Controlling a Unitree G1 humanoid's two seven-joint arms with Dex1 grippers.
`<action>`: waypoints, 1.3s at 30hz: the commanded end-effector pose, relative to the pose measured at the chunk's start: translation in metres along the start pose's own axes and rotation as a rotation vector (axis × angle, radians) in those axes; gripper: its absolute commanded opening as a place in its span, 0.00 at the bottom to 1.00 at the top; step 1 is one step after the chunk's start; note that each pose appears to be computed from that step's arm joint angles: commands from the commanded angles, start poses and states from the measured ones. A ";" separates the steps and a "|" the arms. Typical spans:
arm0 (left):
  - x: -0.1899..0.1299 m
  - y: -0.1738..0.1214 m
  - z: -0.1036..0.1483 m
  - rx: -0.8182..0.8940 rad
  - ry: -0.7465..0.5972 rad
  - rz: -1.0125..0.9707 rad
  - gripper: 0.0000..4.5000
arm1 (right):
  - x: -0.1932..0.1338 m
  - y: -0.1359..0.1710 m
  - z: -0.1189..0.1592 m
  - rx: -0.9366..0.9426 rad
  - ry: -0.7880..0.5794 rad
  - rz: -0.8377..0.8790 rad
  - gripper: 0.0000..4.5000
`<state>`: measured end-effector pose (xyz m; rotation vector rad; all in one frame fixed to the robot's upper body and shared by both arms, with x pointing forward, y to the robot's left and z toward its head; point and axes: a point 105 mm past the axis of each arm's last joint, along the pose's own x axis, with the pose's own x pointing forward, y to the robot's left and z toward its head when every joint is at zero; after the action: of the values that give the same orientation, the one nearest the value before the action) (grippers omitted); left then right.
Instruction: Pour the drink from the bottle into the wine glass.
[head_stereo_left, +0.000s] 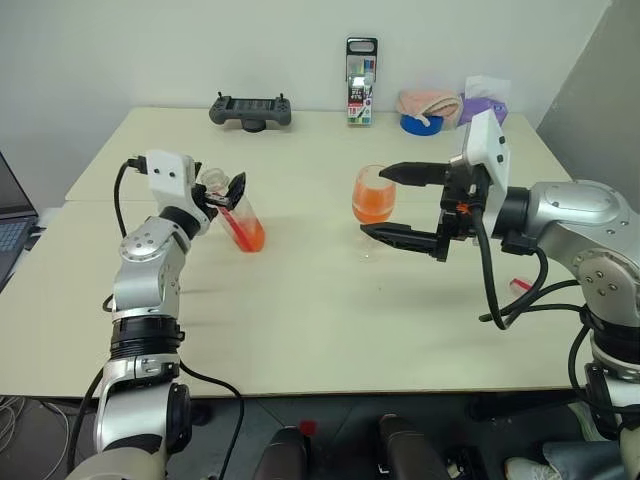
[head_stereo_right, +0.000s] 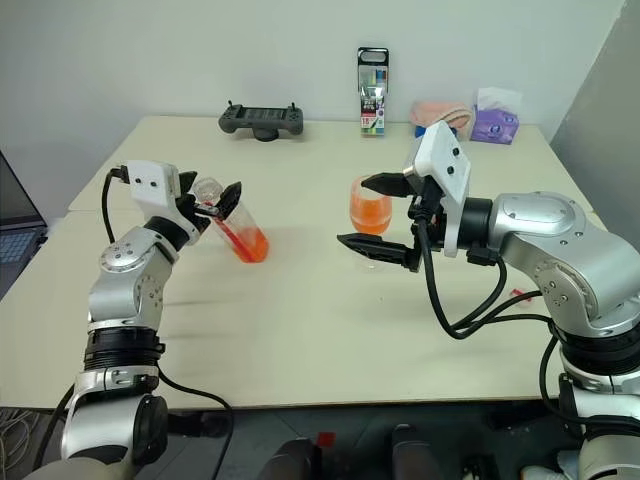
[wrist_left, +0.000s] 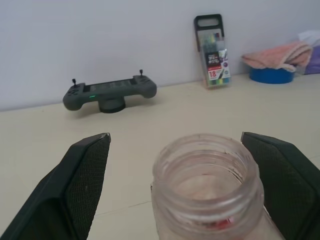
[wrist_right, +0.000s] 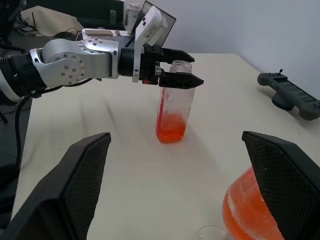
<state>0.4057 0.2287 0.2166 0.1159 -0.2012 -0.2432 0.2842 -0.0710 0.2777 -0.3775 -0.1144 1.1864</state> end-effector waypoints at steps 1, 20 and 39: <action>0.001 -0.006 0.018 0.016 -0.050 -0.022 1.00 | -0.004 -0.005 0.013 -0.064 -0.028 -0.019 1.00; -0.002 -0.012 0.033 -0.004 -0.092 -0.076 1.00 | -0.005 -0.011 0.009 -0.084 -0.014 -0.028 1.00; -0.037 -0.037 0.108 -0.007 -0.104 -0.612 1.00 | -0.042 -0.037 -0.005 -0.022 0.035 -0.166 1.00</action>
<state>0.3531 0.1995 0.2870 0.1391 -0.2100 -0.7881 0.3035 -0.1108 0.2796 -0.4033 -0.0848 1.0568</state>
